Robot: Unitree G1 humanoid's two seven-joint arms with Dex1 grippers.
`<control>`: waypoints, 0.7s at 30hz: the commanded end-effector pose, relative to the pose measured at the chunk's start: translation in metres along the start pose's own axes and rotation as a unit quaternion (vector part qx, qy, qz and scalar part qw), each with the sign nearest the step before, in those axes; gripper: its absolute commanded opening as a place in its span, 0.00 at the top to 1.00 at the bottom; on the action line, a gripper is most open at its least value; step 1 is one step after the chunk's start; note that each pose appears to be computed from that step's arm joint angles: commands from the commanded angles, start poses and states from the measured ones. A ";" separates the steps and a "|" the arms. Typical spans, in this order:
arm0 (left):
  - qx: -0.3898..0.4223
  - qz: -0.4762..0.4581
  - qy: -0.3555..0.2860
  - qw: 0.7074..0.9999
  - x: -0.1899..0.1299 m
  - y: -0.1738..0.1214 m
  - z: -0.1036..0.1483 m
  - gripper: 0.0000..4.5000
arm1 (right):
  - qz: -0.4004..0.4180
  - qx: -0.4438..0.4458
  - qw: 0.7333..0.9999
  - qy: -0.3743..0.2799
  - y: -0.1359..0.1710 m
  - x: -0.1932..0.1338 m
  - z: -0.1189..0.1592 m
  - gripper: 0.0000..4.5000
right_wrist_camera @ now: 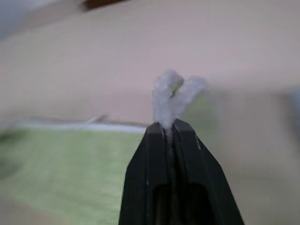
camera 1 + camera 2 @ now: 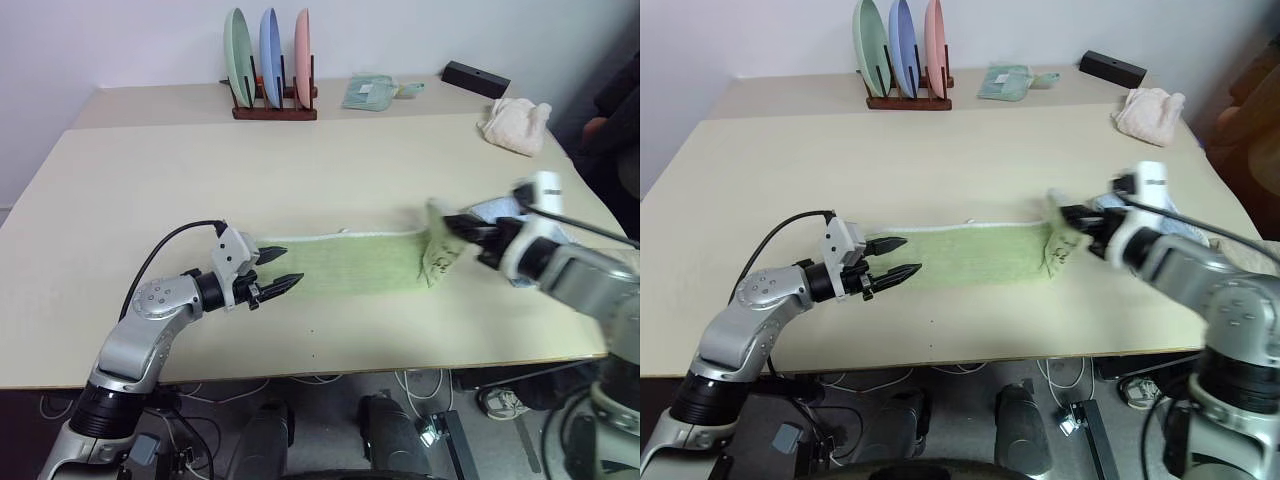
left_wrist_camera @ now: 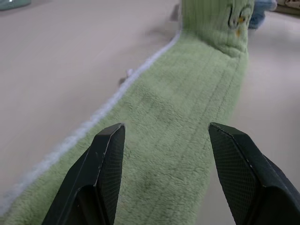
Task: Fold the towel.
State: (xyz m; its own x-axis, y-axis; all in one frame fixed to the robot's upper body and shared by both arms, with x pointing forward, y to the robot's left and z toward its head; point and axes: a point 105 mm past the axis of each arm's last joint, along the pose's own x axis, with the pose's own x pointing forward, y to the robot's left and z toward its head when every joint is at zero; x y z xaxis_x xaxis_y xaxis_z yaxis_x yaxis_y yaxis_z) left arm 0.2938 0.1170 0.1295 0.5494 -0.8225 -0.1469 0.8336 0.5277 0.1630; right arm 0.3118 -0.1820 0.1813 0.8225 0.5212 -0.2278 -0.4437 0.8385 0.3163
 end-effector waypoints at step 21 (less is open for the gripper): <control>0.014 0.023 -0.008 1.000 -0.006 -0.001 0.009 0.36 | 0.153 -0.047 0.986 0.046 0.079 0.050 -0.046 0.59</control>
State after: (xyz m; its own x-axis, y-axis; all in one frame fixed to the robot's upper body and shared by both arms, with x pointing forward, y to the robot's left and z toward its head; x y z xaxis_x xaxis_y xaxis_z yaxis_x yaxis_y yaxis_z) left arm 0.2900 0.1197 0.1273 0.5831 -0.7986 -0.1492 0.8111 0.5617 0.1632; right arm 0.3078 -0.0805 0.1279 0.6143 0.7286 -0.3030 -0.6462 0.6849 0.3367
